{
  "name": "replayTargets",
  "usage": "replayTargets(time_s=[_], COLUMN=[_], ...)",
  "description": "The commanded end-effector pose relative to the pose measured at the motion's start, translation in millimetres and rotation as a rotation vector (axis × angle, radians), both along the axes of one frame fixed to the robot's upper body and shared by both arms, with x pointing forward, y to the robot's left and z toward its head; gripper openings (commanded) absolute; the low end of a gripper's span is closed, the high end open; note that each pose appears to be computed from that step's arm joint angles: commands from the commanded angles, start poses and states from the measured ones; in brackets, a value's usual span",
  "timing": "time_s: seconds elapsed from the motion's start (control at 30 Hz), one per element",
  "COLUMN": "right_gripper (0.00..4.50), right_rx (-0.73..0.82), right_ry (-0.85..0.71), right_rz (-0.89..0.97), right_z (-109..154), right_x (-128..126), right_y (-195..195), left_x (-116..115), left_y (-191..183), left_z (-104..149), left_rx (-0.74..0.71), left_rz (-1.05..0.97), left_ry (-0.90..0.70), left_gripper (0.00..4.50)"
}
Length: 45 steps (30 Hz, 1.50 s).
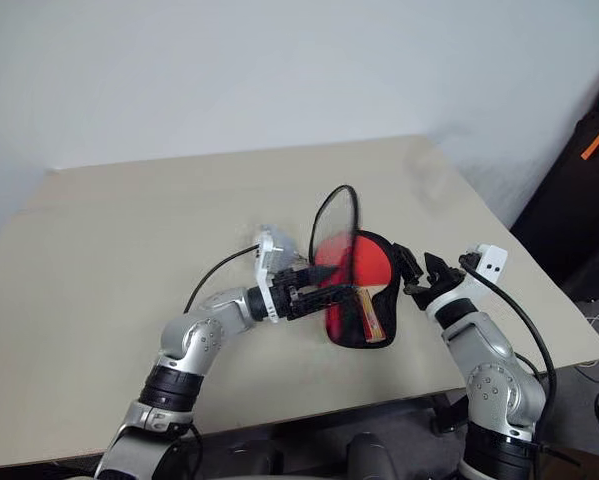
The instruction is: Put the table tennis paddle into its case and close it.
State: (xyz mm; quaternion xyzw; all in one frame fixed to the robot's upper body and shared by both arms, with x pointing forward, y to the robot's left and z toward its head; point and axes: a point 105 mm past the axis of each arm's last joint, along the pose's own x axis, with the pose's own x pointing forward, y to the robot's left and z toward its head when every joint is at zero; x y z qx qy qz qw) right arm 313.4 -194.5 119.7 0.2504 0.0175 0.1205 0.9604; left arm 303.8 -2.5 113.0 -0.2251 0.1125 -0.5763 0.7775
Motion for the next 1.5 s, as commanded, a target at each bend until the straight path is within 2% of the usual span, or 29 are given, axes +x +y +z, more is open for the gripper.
replayTargets(time_s=[0.03,0.23,0.37,0.57,0.77,0.97,1.1,1.27,1.37,1.5], right_gripper=[4.48,4.48,4.48,4.48,4.48,4.48,4.48,4.48,4.5,4.5], right_rx=[0.01,0.012,-0.016,-0.032,-0.04,-0.044,-0.054,-0.07,-0.077,-0.084], right_ry=[-0.057,-0.066,-0.039,-0.004,0.028,0.043,0.052,0.059,0.065,0.075], right_rz=[-0.079,-0.125,-0.154,-0.156,-0.184,-0.208,-0.222,-0.239,-0.257,-0.276], right_z=[12.8,16.4,11.2,2.9,-3.9,-5.5,-7.3,-8.8,-9.9,-11.6], right_x=[3.3,5.4,6.9,7.0,5.4,4.5,5.1,5.5,5.9,6.6], right_y=[-13.8,-22.0,-24.4,-18.7,-23.0,-28.6,-30.2,-32.7,-36.6,-41.2], left_x=[12.1,27.7,26.9,32.3,26.5,12.6,7.0,11.4,15.0,12.8], left_y=[-1.8,5.6,20.2,23.8,1.6,-20.6,-22.8,-18.8,-16.3,-16.8], left_z=[2.1,-18.9,-36.5,-51.1,-51.6,-40.2,-38.0,-39.0,-44.4,-46.0], left_rx=[-0.013,0.018,0.146,0.193,0.163,0.086,0.071,0.061,0.075,0.062], left_rz=[0.039,0.084,0.083,0.11,0.051,-0.07,-0.107,-0.074,-0.035,-0.039], left_ry=[0.066,0.295,0.375,0.512,0.617,0.695,0.727,0.727,0.723,0.741], left_gripper=[4.5,4.5,4.5,4.5,4.5,4.5,4.5,4.5,3.97,2.62])
